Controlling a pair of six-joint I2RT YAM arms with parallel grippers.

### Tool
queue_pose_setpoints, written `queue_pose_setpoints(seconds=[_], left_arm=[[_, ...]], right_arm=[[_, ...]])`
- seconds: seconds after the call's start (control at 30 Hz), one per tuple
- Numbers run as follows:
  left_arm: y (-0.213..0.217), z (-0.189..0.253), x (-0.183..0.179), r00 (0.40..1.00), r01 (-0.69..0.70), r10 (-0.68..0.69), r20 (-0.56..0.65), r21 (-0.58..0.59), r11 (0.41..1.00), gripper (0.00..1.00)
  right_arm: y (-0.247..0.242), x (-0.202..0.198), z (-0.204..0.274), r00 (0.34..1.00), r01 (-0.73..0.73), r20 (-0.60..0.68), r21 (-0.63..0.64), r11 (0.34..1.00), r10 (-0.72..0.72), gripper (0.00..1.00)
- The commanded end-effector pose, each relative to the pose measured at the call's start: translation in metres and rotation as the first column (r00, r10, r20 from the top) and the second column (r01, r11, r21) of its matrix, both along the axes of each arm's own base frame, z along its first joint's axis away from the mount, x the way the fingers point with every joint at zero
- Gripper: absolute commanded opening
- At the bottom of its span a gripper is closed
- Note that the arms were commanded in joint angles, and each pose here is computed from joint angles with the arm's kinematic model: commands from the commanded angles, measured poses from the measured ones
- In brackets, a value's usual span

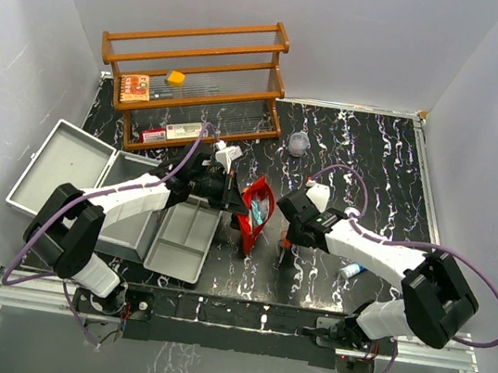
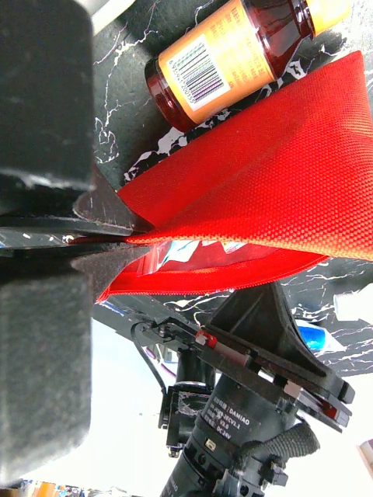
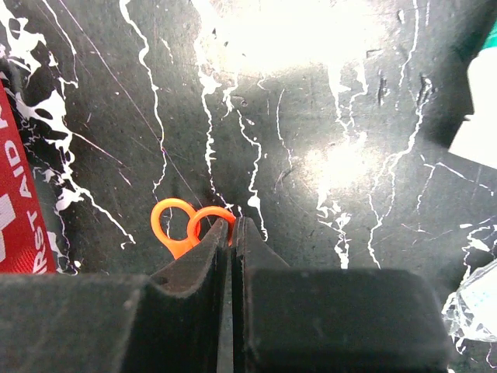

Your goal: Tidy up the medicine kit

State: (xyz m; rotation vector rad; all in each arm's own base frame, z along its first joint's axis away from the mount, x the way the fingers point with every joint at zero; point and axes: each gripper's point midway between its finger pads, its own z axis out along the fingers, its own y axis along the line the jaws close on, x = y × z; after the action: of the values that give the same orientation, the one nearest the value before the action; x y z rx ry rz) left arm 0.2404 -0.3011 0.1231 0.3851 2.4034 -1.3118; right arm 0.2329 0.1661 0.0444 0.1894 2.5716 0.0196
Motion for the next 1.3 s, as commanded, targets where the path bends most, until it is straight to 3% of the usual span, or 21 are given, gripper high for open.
queue_pose_setpoints(seconds=[0.0,0.27,0.53,0.8,1.27], left_arm=[[-0.004,0.011,-0.003,0.999,0.027,-0.026,0.023,-0.029,0.999,0.0],[-0.004,0.013,-0.003,0.999,0.029,-0.028,0.022,-0.03,0.999,0.0],[-0.009,0.021,-0.005,0.999,0.051,-0.05,0.013,-0.071,0.996,0.0],[-0.017,0.021,-0.008,0.997,0.073,-0.076,-0.017,-0.106,0.992,0.0],[-0.025,0.014,-0.014,0.995,0.096,-0.099,-0.032,-0.092,0.991,0.0]], right_arm=[[-0.007,0.011,0.012,0.995,0.052,0.088,0.011,0.999,-0.053,0.0],[-0.003,0.019,0.052,0.975,0.075,0.199,0.128,0.989,-0.1,0.0],[0.028,0.032,0.144,0.913,-0.11,0.407,0.329,0.938,-0.036,0.0],[0.069,0.048,0.171,0.894,-0.227,0.447,0.41,0.883,0.022,0.0],[0.071,0.057,0.115,0.945,-0.092,0.323,0.387,0.917,-0.041,0.0]])
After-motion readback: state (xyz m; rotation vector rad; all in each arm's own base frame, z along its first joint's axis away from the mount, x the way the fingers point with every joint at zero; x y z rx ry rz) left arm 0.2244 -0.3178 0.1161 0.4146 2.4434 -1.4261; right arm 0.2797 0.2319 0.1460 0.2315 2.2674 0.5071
